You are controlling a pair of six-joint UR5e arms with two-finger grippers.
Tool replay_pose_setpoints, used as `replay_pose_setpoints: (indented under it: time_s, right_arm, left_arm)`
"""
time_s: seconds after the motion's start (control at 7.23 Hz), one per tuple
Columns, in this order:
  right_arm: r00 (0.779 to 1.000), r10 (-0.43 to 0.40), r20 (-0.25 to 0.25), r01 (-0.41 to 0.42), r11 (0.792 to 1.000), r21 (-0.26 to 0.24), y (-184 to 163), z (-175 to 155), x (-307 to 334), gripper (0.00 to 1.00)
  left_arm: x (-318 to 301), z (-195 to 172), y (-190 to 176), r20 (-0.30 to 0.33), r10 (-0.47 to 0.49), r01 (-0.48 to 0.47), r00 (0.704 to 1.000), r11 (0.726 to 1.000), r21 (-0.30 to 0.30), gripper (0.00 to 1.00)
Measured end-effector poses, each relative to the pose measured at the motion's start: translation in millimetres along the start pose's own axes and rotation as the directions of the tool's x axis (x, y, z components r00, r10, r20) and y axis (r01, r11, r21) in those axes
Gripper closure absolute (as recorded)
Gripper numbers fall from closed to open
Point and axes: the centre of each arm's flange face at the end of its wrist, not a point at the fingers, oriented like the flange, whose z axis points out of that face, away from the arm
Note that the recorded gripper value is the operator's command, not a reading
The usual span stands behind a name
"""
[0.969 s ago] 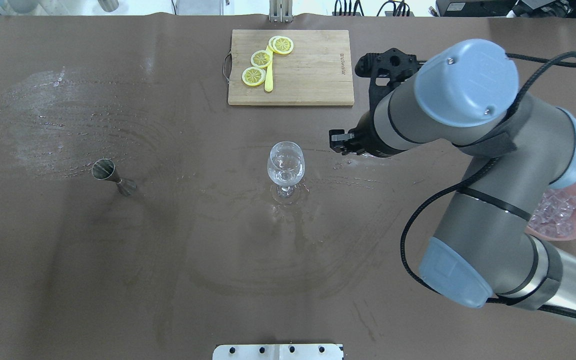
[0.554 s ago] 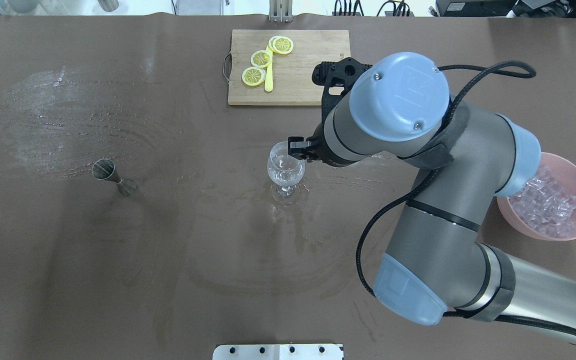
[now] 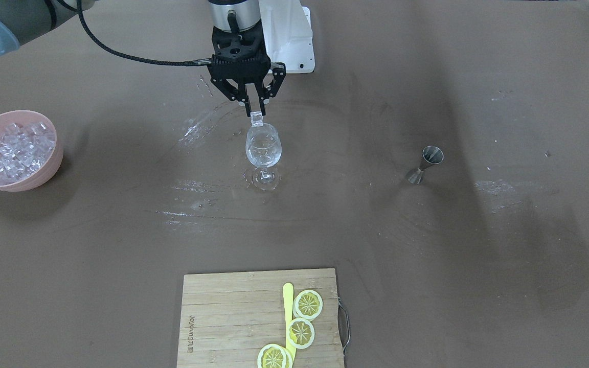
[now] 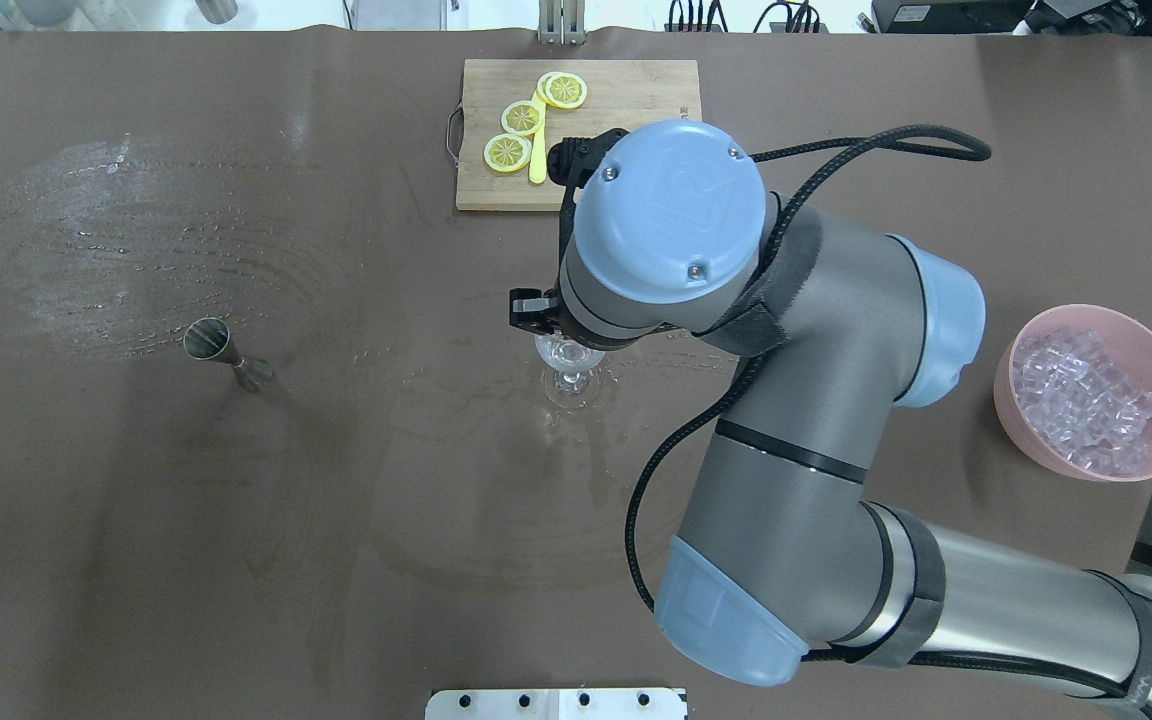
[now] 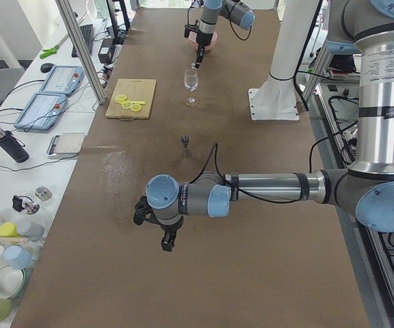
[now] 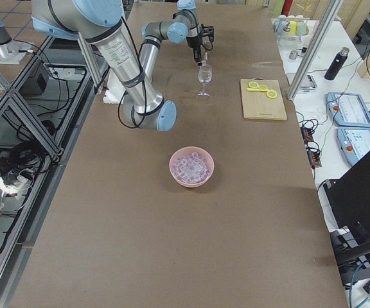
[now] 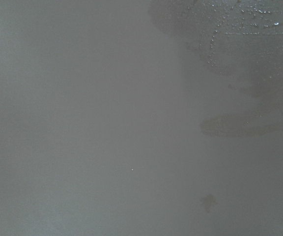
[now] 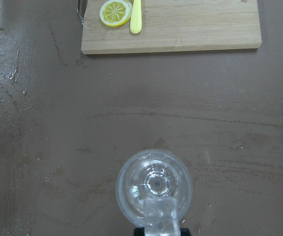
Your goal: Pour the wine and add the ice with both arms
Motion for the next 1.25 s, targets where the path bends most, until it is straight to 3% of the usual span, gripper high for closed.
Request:
replay_pose_setpoints:
  time_s: [0.97, 1.11, 1.25]
  right_arm:
    - [0.999, -0.019, -0.035, 0.020, 1.000, 0.003, -6.4, 13.0, -5.4, 1.00]
    - [0.999, -0.033, -0.034, 0.034, 0.999, 0.006, -7.2, 12.2, -5.0, 0.88]
    - [0.998, -0.054, -0.033, 0.054, 0.999, 0.008, -7.9, 11.0, -4.8, 0.33]
  left_arm:
    - [-1.0, 1.2, 2.8, -0.001, -0.002, 0.002, 1.000, 1.000, -0.002, 0.01]
    - [-1.1, 1.3, 3.0, -0.001, -0.002, 0.002, 1.000, 1.000, -0.003, 0.01]
    - [-1.1, 1.4, 3.1, 0.000, -0.002, 0.002, 1.000, 1.000, -0.003, 0.01]
